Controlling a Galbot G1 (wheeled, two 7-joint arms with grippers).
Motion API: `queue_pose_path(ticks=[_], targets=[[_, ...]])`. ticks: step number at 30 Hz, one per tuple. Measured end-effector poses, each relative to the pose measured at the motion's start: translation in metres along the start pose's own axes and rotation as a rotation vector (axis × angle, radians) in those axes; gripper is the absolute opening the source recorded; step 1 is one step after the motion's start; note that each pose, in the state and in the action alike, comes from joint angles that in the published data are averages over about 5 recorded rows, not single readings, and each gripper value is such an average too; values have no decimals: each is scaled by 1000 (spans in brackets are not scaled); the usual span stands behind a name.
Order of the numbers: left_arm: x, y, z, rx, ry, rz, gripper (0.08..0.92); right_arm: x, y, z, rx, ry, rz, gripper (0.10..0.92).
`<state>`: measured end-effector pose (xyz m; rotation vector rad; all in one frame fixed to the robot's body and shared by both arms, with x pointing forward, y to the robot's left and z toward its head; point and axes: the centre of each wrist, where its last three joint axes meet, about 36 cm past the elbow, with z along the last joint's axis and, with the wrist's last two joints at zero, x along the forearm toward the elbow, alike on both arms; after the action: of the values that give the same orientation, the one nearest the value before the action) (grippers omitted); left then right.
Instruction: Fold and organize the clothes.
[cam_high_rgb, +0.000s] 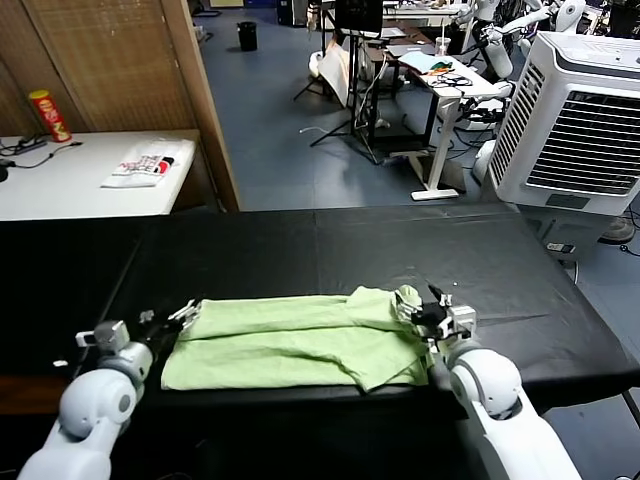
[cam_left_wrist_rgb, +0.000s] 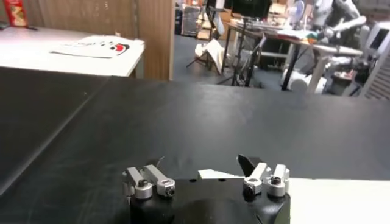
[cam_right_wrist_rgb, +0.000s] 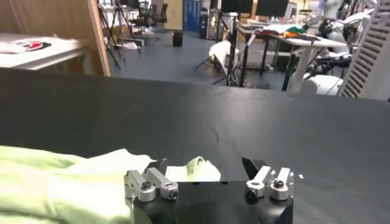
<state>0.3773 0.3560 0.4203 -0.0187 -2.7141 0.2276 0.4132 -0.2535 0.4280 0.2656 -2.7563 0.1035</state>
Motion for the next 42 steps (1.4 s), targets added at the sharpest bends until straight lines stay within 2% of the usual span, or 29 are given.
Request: queue_pose_path(ticks=[4,9,13,15,19,26,29,36,42], targets=[[16,-5,14,31,17,7,798,6,5,-1,-1,-7,-17,798],[28,-7,34,56,44,-13,798,9,10,-1,-2,-13,-31,798],[34,-8,43,64,47,-23,795,9,12,-1,0,-18,-38,798],[36,-9,47,62,48,-29,762,9,13,0,1,-21,-41,798],[39,-13,53,43,46,-35,599,9,15,4,4,-24,-46,798],[41,-24,60,1,37,-18,219,8,16,11,14,-19,-49,798],[39,-27,60,-16,32,-19,146,7,15,12,13,-20,-47,798],[31,-15,59,-158,-10,-79,145,9,12,8,8,-34,-34,798],[32,25,51,-249,16,-142,145,11,11,9,-2,-35,-26,798]])
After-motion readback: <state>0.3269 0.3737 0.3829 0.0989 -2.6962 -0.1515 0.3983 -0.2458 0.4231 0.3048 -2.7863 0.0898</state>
